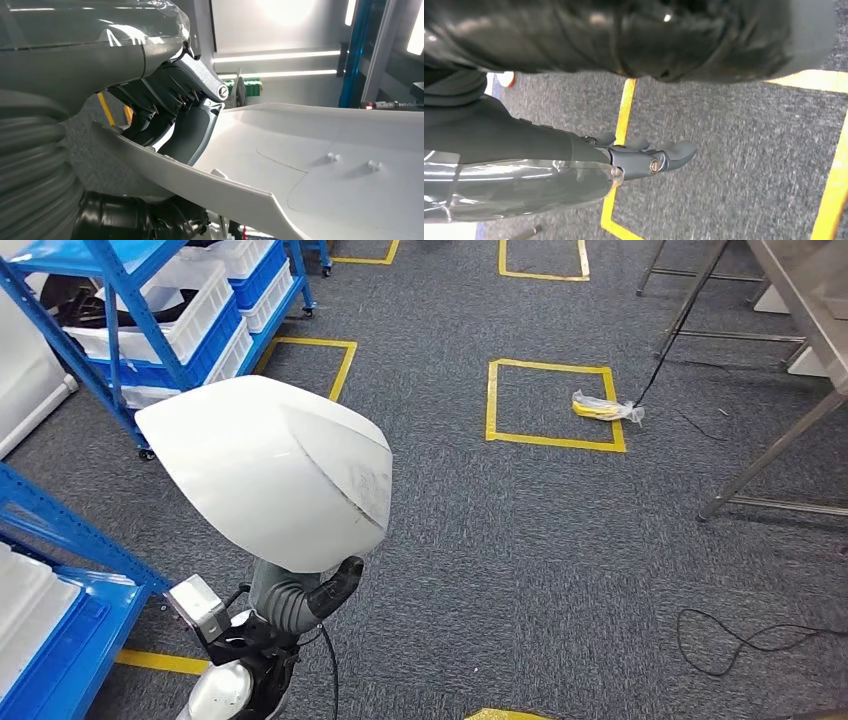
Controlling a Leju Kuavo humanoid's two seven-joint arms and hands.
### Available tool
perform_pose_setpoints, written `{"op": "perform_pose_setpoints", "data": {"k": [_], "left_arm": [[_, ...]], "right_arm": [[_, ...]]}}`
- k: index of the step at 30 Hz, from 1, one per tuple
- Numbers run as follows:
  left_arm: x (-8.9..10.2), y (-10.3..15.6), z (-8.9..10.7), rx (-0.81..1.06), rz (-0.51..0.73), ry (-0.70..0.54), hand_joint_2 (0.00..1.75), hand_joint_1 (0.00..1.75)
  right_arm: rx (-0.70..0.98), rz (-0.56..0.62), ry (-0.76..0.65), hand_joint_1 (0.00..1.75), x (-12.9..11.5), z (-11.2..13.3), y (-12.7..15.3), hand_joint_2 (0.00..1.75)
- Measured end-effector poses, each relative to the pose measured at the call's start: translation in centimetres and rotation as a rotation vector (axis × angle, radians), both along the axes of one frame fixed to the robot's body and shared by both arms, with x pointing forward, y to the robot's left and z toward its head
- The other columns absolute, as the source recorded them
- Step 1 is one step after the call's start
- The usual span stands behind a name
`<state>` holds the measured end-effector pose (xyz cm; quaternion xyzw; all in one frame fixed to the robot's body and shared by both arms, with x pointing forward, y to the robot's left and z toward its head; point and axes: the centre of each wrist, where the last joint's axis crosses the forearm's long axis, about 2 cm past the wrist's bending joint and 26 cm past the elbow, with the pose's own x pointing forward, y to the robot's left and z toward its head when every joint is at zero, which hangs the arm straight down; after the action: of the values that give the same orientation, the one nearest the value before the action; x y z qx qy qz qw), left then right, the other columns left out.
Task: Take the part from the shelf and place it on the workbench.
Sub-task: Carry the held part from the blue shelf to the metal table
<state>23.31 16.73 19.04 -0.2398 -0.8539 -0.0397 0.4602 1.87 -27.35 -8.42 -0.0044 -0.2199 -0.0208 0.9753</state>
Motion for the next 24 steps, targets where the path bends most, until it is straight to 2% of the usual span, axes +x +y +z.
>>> {"op": "perform_pose_setpoints", "data": {"k": [6, 14, 24], "left_arm": [[-0.1, 0.0, -0.2, -0.002, 0.076, -0.010, 1.75, 1.75], [-0.7, 0.6, -1.2, -0.011, 0.193, 0.004, 1.75, 1.75], [-1.8, 2.4, -2.0, 0.006, 0.270, -0.003, 1.75, 1.75]], "right_arm": [[0.056, 0.054, 0.029, 0.00, -0.1, -1.8, -2.2, 0.00], [-0.044, 0.129, 0.069, 0.00, 2.0, -2.5, -6.2, 0.00], [-0.107, 0.233, 0.102, 0.00, 4.5, -2.2, -7.2, 0.00]]}}
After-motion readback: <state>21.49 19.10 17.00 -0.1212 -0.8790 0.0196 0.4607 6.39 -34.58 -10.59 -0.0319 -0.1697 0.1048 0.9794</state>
